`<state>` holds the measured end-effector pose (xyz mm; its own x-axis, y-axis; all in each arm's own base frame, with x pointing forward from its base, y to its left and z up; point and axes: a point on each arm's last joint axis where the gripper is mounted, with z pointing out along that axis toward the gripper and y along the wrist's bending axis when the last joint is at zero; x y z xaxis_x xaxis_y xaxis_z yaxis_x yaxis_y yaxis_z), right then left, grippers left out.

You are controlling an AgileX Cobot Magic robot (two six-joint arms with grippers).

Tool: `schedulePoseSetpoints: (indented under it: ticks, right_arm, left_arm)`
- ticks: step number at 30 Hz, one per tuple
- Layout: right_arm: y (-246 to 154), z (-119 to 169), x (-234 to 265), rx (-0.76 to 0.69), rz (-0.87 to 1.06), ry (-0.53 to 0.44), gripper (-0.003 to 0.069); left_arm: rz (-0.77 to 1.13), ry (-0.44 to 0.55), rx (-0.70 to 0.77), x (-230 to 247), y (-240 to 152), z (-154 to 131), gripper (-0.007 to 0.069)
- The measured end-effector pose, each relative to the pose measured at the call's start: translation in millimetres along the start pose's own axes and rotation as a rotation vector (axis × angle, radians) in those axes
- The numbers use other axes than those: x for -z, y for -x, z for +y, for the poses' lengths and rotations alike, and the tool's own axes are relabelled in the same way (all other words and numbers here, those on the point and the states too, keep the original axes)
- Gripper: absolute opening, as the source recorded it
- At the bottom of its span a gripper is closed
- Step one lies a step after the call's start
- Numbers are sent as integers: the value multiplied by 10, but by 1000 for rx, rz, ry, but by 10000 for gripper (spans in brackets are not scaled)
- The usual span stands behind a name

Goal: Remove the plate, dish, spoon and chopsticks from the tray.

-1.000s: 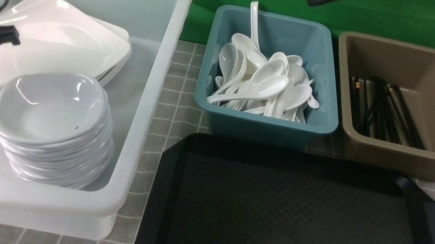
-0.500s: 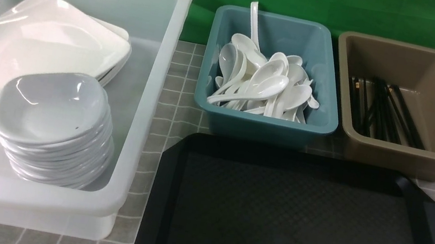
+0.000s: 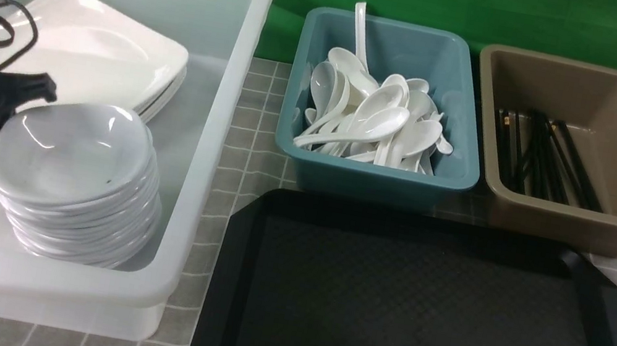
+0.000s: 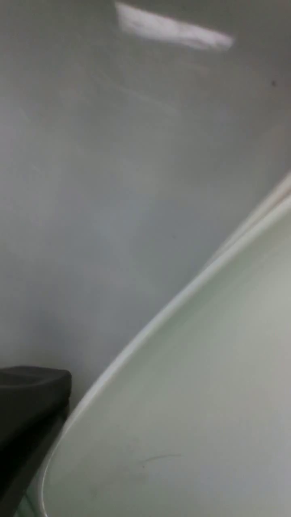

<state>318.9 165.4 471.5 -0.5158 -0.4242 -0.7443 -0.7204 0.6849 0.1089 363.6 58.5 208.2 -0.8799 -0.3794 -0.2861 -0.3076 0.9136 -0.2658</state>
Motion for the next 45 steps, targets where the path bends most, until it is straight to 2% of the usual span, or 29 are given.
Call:
schedulePoseSetpoints:
  ticks: [7,13,21,24,27,29,30,31,32,35,36,37,38,45]
  right_arm:
    - [-1,-5,0,5,1,-5,20]
    - [-1,-6,0,1,1,-6,20]
    - [0,6,34,-21,-4,-10,20]
    - [4,39,172,-2,-23,-39,20]
    - [-4,56,329,24,-38,-96,20]
    - [-22,92,601,59,-66,-190,20]
    - [-24,96,626,61,-69,-197,20]
    - [-51,156,881,77,-106,-260,20]
    - [-53,151,885,77,-104,-267,20]
    - [-143,265,1383,69,-182,-398,20]
    - [-231,347,1719,65,-238,-486,20]
    - [-231,347,1719,61,-239,-486,20]
    - [-334,440,2024,51,-297,-551,20]
    - [-952,796,2814,16,-443,-679,20]
  left_arm:
    - [-114,-51,65,-67,108,-29,4]
    - [-90,-56,30,97,51,-67,4]
    - [-248,-54,-67,814,-19,-192,4]
    - [-343,-67,-94,1179,-95,-257,4]
    - [-416,-101,-117,1469,-188,-325,4]
    - [-478,-164,-171,1769,-334,-422,4]
    - [-484,-173,-178,1794,-345,-430,4]
    - [-529,-215,-220,1991,-457,-490,4]
    - [-529,-215,-220,1991,-458,-493,4]
    - [-630,-261,-297,2308,-642,-564,4]
    - [-685,-275,-351,2473,-763,-604,4]
    - [-691,-276,-356,2492,-776,-606,4]
    - [-730,-295,-397,2622,-912,-653,4]
    - [-796,-370,-541,2700,-1347,-789,4]
